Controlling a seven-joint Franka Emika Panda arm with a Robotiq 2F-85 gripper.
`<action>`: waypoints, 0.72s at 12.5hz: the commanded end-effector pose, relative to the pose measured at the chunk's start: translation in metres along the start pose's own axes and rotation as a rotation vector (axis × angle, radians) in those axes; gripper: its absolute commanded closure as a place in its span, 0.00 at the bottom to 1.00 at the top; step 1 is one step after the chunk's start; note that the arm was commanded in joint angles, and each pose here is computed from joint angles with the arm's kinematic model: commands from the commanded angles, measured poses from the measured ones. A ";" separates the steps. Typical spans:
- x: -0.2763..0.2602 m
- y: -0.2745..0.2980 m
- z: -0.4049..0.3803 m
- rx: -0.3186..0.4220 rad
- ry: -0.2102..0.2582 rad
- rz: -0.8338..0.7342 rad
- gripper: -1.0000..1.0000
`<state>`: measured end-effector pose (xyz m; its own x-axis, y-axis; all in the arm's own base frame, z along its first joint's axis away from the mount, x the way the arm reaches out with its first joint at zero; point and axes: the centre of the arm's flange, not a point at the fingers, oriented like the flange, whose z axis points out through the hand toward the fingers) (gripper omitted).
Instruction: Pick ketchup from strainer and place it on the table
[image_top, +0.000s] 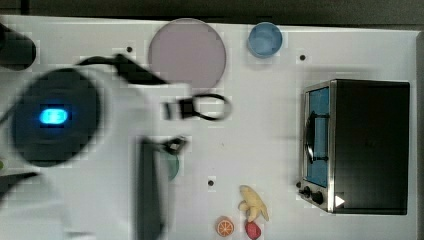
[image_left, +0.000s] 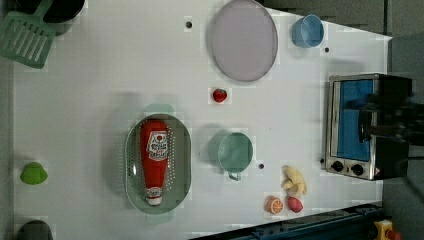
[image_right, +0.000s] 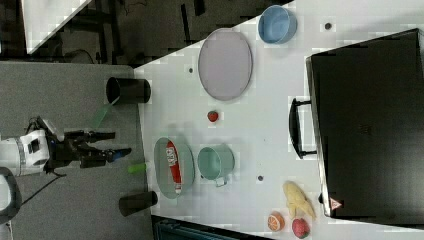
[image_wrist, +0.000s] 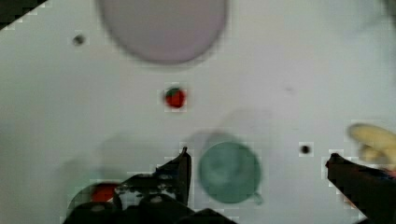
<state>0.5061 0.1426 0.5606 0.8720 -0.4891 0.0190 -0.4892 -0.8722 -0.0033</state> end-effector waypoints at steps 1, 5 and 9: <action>-0.071 -0.078 0.033 -0.003 -0.031 -0.178 0.00; -0.135 -0.140 0.083 0.014 -0.084 -0.338 0.00; -0.168 -0.170 0.152 0.036 -0.079 -0.427 0.00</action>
<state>0.4338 0.3875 0.4267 0.9999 0.0074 -0.0077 0.0070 -0.9982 -0.0588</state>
